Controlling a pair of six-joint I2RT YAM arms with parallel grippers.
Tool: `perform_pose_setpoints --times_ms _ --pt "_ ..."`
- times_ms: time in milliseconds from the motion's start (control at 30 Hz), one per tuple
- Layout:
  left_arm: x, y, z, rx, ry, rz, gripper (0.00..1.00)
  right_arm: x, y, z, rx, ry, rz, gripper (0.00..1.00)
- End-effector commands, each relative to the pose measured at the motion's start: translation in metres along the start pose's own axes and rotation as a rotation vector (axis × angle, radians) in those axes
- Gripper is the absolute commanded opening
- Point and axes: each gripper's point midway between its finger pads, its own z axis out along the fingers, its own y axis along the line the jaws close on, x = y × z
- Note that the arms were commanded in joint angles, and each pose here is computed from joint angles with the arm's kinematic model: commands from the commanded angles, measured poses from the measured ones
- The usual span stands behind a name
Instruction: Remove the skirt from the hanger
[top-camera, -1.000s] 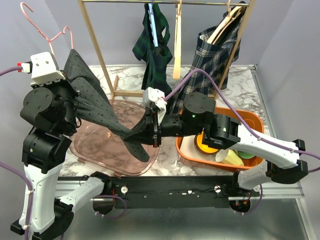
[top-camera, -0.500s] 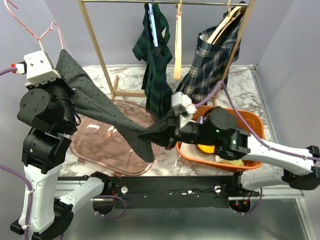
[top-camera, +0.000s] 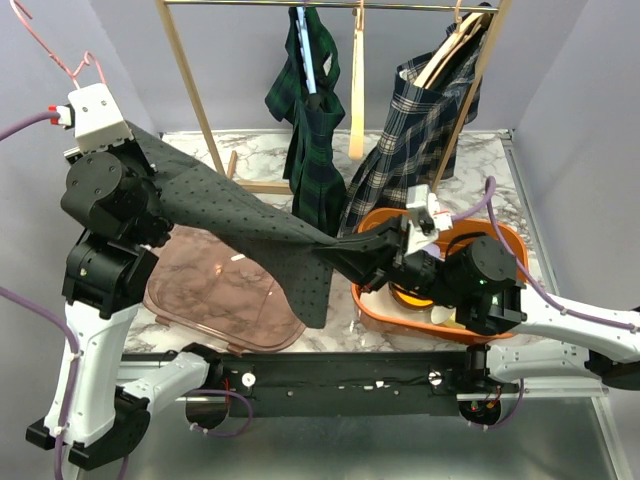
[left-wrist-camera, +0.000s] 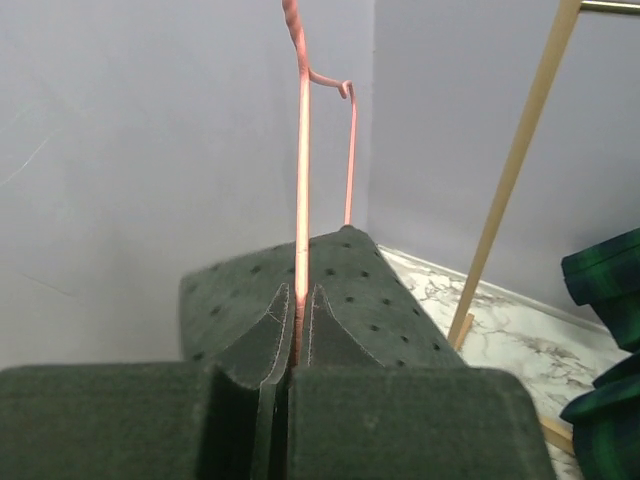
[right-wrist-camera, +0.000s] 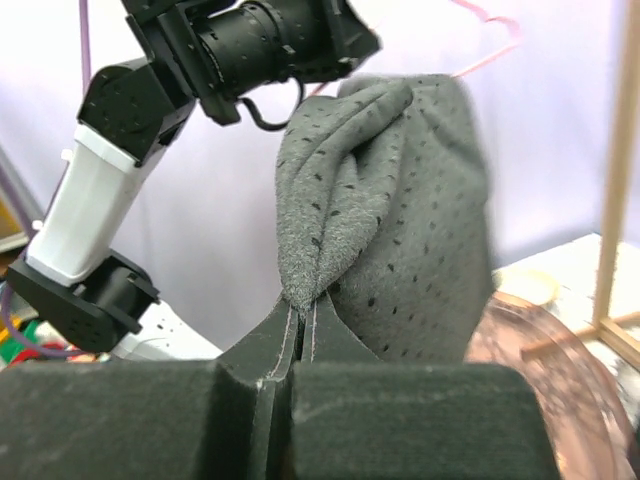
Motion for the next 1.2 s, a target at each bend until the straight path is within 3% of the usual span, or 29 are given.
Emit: perform_pose_setpoints --times_ms 0,167,267,300,367,433,667,867,1067,1167 --pt "-0.012 0.029 -0.001 -0.151 -0.029 -0.006 0.00 -0.062 -0.012 -0.018 0.098 -0.197 -0.001 0.01" --pt "-0.008 0.031 0.004 -0.212 -0.005 0.031 0.00 -0.064 -0.014 -0.027 0.106 -0.219 0.005 0.01" --pt "-0.008 0.011 0.003 -0.077 -0.007 -0.011 0.00 -0.064 -0.014 -0.022 0.101 -0.209 -0.033 0.01" --pt "-0.010 0.007 0.002 -0.041 -0.008 -0.029 0.00 -0.040 -0.018 -0.010 0.120 -0.122 -0.054 0.01" --pt "-0.016 -0.005 -0.003 0.056 -0.018 -0.062 0.00 -0.041 -0.015 0.003 0.112 -0.088 -0.063 0.01" --pt "-0.021 -0.005 -0.008 0.094 -0.033 -0.089 0.00 -0.018 -0.007 0.019 0.053 -0.008 -0.090 0.01" --pt "-0.034 -0.005 -0.026 0.199 -0.081 -0.159 0.00 -0.003 -0.003 0.065 0.030 0.025 -0.122 0.01" --pt "-0.055 -0.005 -0.045 0.301 -0.135 -0.275 0.00 -0.025 -0.009 0.104 0.083 -0.033 -0.174 0.01" --pt "-0.070 0.002 -0.057 0.338 -0.186 -0.348 0.00 -0.082 -0.025 0.119 0.205 -0.242 -0.260 0.01" --pt "-0.068 0.003 -0.059 0.338 -0.186 -0.373 0.00 -0.092 -0.019 0.128 0.179 -0.283 -0.312 0.01"
